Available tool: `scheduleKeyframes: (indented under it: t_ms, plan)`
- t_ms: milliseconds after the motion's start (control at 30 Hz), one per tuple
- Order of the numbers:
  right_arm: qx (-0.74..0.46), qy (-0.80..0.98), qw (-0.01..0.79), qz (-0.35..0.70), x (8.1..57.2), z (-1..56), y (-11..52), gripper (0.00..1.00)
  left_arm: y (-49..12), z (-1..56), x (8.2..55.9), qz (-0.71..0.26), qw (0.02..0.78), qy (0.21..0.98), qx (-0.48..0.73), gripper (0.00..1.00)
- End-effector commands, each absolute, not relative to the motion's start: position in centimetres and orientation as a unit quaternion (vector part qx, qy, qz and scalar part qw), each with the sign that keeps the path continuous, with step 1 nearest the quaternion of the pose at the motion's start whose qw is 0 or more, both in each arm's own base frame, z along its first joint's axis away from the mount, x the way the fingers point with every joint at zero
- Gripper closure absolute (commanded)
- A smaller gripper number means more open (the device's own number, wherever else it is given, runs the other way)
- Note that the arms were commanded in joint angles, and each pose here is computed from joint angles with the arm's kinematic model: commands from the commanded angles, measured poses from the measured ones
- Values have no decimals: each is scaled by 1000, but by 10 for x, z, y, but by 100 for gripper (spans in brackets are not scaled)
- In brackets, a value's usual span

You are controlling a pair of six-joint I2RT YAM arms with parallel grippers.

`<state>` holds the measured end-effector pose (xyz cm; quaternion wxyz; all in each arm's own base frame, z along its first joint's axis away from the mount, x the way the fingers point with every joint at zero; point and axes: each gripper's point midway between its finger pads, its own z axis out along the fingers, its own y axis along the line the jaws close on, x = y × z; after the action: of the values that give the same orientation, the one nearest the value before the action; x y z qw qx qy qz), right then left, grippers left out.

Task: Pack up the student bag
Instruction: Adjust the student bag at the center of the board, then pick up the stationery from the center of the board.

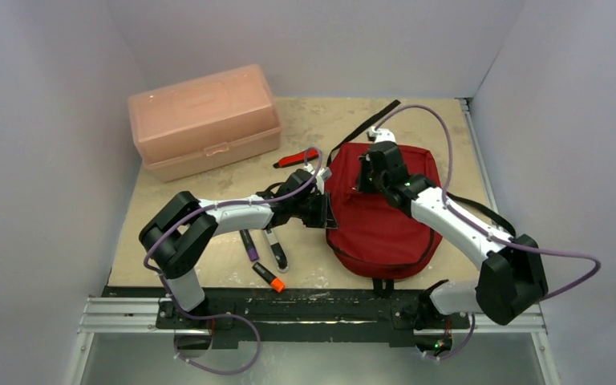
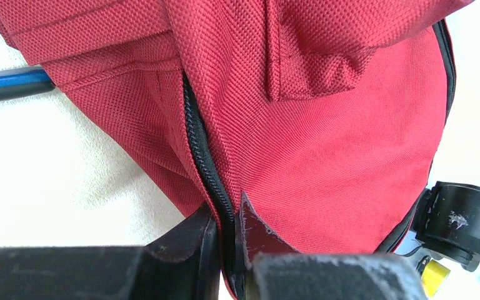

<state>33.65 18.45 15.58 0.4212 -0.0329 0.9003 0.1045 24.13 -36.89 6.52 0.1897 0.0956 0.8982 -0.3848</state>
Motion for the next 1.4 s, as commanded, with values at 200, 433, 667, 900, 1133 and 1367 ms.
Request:
scheduleKeyframes:
  t_ms: [200,433,667,900,1133,1367]
  plan:
    - [34,863,424,273,337,167,191,100,-375,96,246,-406,217,879,119,70]
    - [10,866,357,352,320,148,223,100,-378,98,245,-413,208,879,115,69]
    - [16,858,295,421,285,138,236,75,-367,122,238,-411,221,875,128,52]
    - [2,871,354,340,281,165,202,48,-308,177,222,-349,289,877,158,29]
    - [-56,861,394,317,257,196,221,40,-185,190,211,-199,371,906,46,23]
    - [-104,841,374,377,192,188,326,39,-109,228,194,-151,473,867,-38,22]
